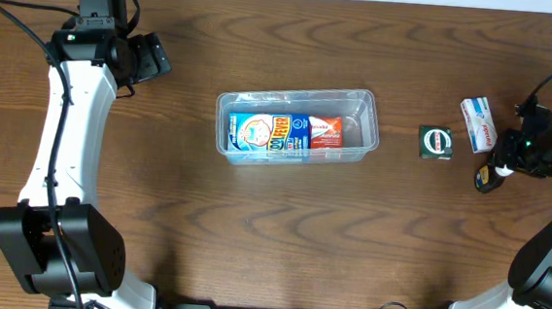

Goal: Pack container
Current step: 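Lower the right gripper around the small bottle and close on it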

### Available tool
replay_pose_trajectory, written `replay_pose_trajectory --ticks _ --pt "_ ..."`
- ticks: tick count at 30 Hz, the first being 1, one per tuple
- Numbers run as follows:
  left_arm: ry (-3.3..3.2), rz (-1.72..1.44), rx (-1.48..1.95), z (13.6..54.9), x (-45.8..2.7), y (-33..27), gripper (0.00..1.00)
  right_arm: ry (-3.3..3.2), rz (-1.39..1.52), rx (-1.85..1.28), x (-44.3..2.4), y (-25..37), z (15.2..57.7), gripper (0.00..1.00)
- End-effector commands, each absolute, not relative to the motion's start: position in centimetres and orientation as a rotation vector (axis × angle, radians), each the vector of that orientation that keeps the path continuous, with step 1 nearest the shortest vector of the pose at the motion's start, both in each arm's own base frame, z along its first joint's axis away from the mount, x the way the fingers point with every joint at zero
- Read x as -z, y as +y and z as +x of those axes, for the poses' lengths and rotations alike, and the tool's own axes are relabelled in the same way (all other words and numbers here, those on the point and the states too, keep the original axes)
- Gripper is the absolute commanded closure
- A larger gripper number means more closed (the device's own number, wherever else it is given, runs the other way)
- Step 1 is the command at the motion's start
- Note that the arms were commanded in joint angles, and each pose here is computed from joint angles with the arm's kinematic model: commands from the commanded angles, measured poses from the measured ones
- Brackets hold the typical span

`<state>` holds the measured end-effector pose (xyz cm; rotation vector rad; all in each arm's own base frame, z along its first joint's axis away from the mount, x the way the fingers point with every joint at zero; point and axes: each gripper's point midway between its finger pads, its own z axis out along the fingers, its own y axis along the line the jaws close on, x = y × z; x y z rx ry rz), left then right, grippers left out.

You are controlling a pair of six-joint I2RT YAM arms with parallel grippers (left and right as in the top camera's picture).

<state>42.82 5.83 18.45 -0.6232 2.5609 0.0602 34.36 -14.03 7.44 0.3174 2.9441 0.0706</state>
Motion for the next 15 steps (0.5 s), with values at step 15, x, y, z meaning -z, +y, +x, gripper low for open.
replay_pose_trajectory --ticks 15 --pt "2.561 -0.631 -0.067 42.87 -18.38 6.03 0.02 2.976 0.260 -0.080 -6.44 -13.35 33.95 0.40"
